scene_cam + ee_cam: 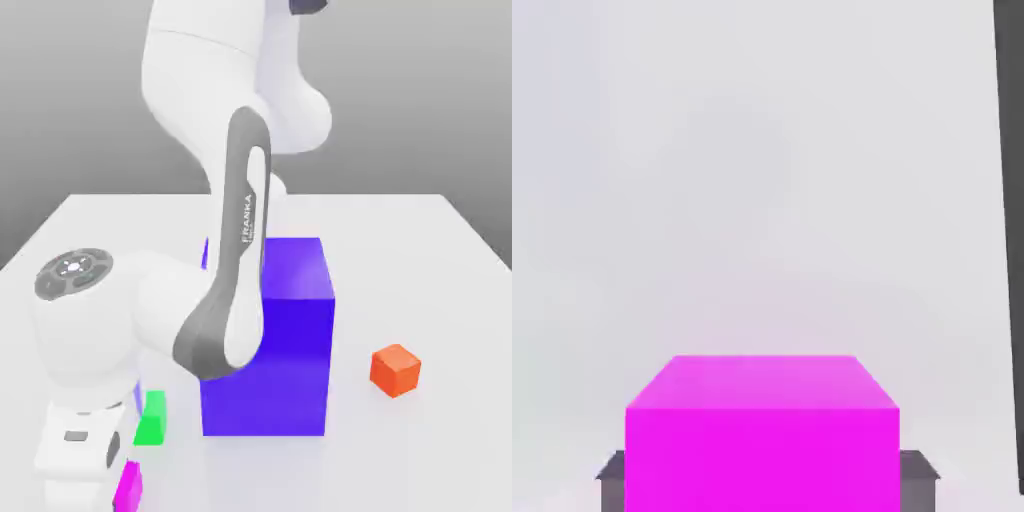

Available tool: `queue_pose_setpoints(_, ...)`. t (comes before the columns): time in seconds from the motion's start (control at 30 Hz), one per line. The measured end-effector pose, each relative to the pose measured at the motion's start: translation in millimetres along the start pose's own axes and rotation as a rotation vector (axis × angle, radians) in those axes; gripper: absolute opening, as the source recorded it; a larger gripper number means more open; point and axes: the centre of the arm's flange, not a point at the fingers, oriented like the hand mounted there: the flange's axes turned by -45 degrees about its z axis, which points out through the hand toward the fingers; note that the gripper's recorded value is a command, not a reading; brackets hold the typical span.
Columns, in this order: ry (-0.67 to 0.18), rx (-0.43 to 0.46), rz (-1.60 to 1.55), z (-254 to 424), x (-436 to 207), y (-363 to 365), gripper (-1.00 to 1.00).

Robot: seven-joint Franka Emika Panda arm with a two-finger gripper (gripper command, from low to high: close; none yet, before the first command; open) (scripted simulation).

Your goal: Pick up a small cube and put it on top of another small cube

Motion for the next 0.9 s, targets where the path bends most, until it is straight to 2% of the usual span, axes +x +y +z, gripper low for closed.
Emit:
queue_pose_setpoints(0.07, -0.001, -0.001, -0.001, -1.7, -0.2, 0.1, -1.0)
queue_pose_setpoints(0.2, -0.001, 0.001, -0.001, -50.6, -0.1, 0.0, -1.0)
queue_pose_setpoints(0.6, 0.074, 0.243, 0.014, -34.7, 39.4, 8.5, -1.0)
queue_pose_setpoints(0.9, 0.033, 0.362, 0.045, -56.3, 65.1, 26.2, -1.0)
